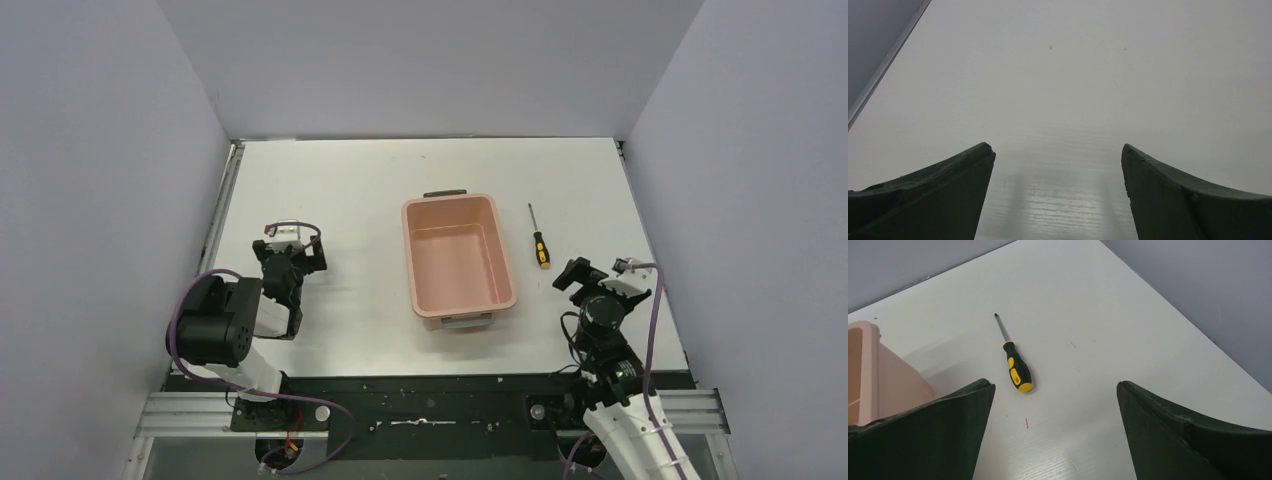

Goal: Put the screwdriver in the bin

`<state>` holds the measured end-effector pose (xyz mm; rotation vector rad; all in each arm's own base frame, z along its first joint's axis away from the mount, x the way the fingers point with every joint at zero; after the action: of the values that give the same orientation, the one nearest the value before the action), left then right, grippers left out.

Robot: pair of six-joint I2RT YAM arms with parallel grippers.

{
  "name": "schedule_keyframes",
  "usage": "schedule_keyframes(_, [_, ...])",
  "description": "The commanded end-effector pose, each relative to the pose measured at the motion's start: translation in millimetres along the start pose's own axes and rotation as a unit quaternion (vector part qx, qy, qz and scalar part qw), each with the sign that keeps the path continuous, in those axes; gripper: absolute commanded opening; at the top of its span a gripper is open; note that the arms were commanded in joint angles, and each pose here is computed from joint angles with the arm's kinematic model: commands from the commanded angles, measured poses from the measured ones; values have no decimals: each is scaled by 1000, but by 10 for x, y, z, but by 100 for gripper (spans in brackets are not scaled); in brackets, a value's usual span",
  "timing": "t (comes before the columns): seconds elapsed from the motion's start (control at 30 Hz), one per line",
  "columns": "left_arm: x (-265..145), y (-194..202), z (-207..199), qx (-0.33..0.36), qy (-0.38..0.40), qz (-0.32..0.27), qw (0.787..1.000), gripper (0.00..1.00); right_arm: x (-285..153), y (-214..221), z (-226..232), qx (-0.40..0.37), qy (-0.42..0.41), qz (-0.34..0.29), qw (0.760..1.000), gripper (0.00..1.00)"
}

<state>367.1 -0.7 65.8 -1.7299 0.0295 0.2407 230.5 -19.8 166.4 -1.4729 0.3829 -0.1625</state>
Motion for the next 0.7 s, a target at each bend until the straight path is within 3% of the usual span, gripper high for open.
schedule_keyframes(0.0, [15,-96,-14,1,6,-17,1000,97,-17,-537,30,19,0,-52,998,100])
schedule_keyframes(0.17, [16,-96,-13,1,6,-17,1000,97,-20,-1208,180,-7,-19,-67,998,100])
schedule_keyframes(0.37, [16,-96,-11,1,5,-17,1000,97,323,-1856,599,-102,-40,3,994,100])
schedule_keyframes(0.53, [17,-98,-16,1,6,-17,1000,97,960,-1799,888,-168,-77,140,973,100])
schedule_keyframes(0.67, [16,-97,-10,0,5,-17,1000,97,1480,-1244,958,-160,-131,255,944,97])
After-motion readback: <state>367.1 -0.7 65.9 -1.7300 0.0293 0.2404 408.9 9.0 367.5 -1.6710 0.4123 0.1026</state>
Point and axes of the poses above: each gripper's point midway between its finger pads, its own x axis out along the fingers, its own z axis along the line the jaws close on, y = z × x, the point moved 1 cm from there along -x, back along the fingers, and after that the axes turned 9 degrees about -x, right-handed, at the moved point
